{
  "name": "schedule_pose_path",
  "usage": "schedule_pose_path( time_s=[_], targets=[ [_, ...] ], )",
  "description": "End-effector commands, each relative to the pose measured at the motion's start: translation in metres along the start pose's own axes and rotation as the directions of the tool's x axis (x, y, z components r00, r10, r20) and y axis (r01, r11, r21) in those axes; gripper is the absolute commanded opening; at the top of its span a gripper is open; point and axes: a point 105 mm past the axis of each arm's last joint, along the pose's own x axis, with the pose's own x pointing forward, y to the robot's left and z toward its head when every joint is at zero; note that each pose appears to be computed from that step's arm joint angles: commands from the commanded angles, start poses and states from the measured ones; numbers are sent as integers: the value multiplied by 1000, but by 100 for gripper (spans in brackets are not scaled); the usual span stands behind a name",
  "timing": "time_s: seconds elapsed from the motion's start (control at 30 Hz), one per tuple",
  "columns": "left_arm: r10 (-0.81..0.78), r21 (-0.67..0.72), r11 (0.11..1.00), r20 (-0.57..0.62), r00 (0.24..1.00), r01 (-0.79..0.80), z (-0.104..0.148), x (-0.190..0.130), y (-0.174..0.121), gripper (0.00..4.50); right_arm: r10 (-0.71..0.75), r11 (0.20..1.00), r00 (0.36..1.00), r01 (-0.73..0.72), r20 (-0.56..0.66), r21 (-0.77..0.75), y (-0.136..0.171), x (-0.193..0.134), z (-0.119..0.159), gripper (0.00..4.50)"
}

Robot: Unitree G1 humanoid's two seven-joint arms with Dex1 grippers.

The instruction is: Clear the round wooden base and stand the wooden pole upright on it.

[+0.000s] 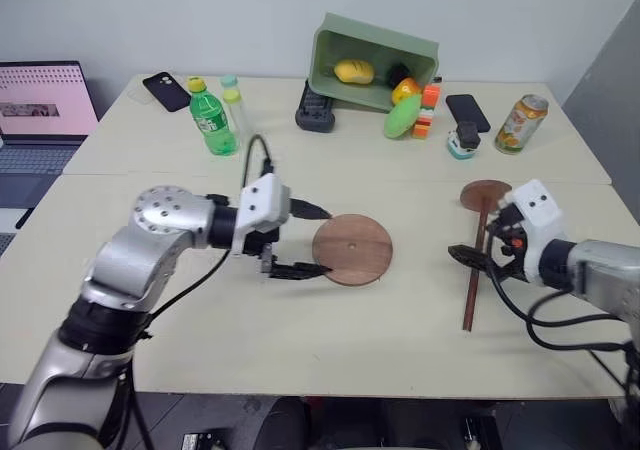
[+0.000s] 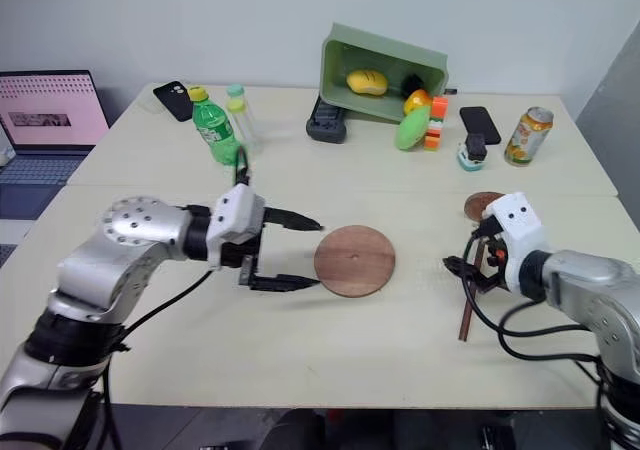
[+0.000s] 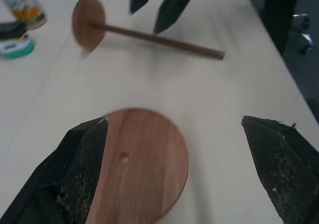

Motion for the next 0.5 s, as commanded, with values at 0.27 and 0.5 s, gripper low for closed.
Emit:
schedule_pose_path(
  time_s=[0.27,0.5],
  targets=[
    [-89,126,989,71,993,80,21,29,-5,446,-191,959,972,214,-136,188,-53,22,20,450],
    [-99,160,983,77,992,85,20,43,-6,446,-162,950,957,218,-242,224,-63,29,13,450]
  ],
)
